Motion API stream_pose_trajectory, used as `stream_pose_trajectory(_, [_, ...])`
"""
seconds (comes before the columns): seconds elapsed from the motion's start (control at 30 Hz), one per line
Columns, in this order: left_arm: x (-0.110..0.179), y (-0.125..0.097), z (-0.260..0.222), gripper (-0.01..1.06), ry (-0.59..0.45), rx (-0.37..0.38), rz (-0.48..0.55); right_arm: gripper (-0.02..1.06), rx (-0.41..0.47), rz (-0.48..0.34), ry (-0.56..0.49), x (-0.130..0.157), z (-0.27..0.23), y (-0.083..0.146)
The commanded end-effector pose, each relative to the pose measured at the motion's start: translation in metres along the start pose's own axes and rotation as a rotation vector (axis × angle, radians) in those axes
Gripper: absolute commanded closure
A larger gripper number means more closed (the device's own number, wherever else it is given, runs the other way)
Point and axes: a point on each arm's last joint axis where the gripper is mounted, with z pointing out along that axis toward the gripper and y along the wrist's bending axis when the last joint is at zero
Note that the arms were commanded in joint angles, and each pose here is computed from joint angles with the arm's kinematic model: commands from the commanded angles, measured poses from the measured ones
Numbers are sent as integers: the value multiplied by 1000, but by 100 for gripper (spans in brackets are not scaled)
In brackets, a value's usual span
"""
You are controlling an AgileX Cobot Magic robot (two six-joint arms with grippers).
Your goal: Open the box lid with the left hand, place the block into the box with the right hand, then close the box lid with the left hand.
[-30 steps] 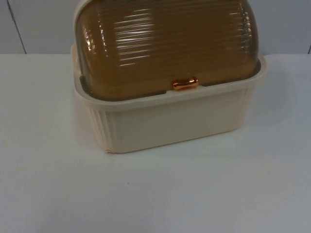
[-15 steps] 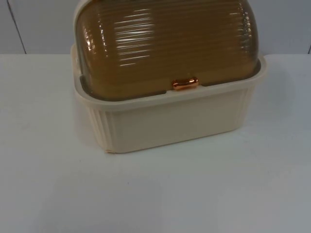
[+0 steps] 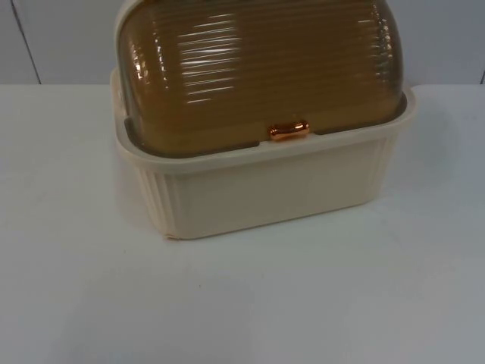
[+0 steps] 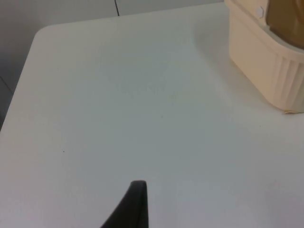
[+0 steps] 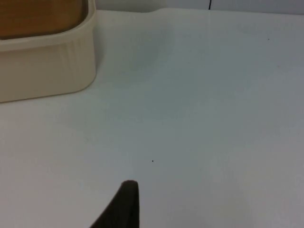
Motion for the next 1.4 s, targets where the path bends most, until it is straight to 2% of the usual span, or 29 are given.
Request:
stream_pose_trajectory(0.0, [0, 1, 1, 0, -8, 0, 6, -1, 1, -3, -16, -1, 0, 0])
stream_pose_trajectory(0.4, [0, 1, 1, 0, -8, -1, 4, -1, -3, -2, -16, -1, 0, 0])
stream_pose_trajectory(0.47, [0, -2, 1, 0, -10, 26, -14, -1, -3, -2, -16, -1, 0, 0])
stream_pose_trajectory(1.37, [0, -2, 1, 0, -10, 22, -23, -1, -3, 5, -16, -1, 0, 0])
